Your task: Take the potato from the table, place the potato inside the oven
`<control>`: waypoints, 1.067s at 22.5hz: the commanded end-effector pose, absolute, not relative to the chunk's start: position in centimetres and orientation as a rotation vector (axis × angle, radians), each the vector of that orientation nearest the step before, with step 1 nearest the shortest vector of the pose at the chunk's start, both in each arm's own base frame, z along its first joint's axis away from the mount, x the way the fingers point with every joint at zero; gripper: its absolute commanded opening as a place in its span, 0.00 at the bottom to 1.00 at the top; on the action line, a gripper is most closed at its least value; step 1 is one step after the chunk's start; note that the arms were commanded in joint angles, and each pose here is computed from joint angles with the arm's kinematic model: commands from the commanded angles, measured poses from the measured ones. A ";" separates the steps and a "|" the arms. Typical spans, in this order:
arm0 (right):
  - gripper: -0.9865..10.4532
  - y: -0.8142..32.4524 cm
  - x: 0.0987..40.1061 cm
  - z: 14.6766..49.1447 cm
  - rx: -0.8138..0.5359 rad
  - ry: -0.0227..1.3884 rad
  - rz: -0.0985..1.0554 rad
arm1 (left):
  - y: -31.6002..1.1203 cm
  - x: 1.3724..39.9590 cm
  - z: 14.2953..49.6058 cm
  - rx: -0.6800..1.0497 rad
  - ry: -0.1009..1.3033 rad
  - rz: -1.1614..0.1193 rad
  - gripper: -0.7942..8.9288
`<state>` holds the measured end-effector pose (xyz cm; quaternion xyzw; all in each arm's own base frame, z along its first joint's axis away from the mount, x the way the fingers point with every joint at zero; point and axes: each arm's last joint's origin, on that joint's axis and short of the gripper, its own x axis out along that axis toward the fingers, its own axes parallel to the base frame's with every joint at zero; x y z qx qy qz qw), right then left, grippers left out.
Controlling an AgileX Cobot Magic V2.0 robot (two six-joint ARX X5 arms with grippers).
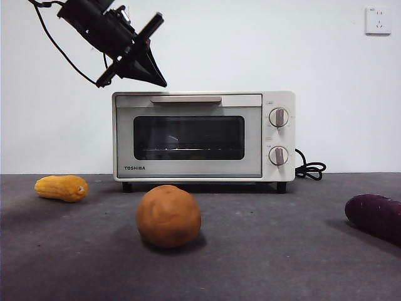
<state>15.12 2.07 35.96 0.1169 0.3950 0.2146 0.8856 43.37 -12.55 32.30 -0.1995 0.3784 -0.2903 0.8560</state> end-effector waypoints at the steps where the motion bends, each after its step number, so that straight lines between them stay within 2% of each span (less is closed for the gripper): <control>1: 0.08 2.1 15.1 36.1 0.237 0.813 0.454 | -13.1 43.7 31.4 -0.405 0.813 -0.596 0.08; 12: 0.08 2.1 14.8 35.9 0.244 0.848 0.450 | -13.8 44.0 29.9 -0.359 0.856 -0.557 0.08; 24: 0.08 2.1 14.8 35.9 0.246 0.856 0.449 | -13.5 42.8 28.6 -0.171 0.982 -0.498 0.08</control>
